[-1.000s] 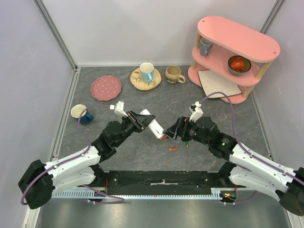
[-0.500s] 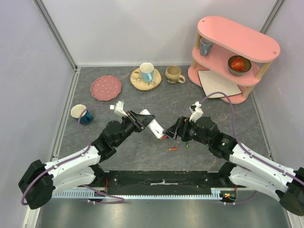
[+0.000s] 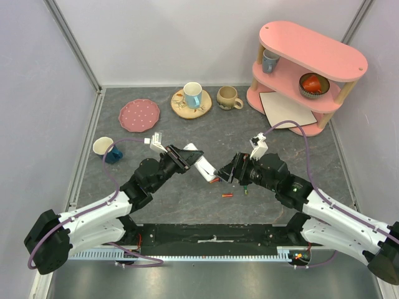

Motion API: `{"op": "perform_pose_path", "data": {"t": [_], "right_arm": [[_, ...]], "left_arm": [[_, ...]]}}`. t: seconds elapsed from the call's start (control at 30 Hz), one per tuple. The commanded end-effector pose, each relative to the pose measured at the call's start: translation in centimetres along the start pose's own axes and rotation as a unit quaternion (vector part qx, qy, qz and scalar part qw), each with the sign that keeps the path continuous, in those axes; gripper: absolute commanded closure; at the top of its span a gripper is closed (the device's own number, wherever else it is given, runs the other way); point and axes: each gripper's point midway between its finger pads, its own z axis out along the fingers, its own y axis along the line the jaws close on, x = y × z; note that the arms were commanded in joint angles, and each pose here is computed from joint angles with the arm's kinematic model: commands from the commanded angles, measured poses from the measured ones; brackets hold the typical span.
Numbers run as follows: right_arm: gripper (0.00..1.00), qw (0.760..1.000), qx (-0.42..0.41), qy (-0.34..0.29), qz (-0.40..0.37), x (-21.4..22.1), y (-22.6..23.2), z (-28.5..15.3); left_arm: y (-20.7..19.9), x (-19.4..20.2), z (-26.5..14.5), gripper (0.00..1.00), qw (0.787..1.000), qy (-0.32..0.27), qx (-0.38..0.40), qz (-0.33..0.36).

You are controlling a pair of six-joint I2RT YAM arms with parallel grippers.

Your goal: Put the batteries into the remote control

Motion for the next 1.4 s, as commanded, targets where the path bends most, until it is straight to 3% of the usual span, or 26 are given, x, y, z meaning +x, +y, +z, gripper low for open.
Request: {"op": "perform_pose_path", "data": {"t": [0.0, 1.37], "right_arm": [[0.08, 0.999, -0.022, -0.042, 0.004, -2.1, 1.5, -0.4], [0.07, 1.0, -0.005, -0.03, -0.003, -1.0, 0.2, -0.8]], "left_arm": [[-1.6, 0.4, -0.2, 0.98, 0.999, 0.017, 0.026, -0.018], [-2.9, 0.5, -0.5, 0.98, 0.997, 0.035, 0.037, -0.052]]}}
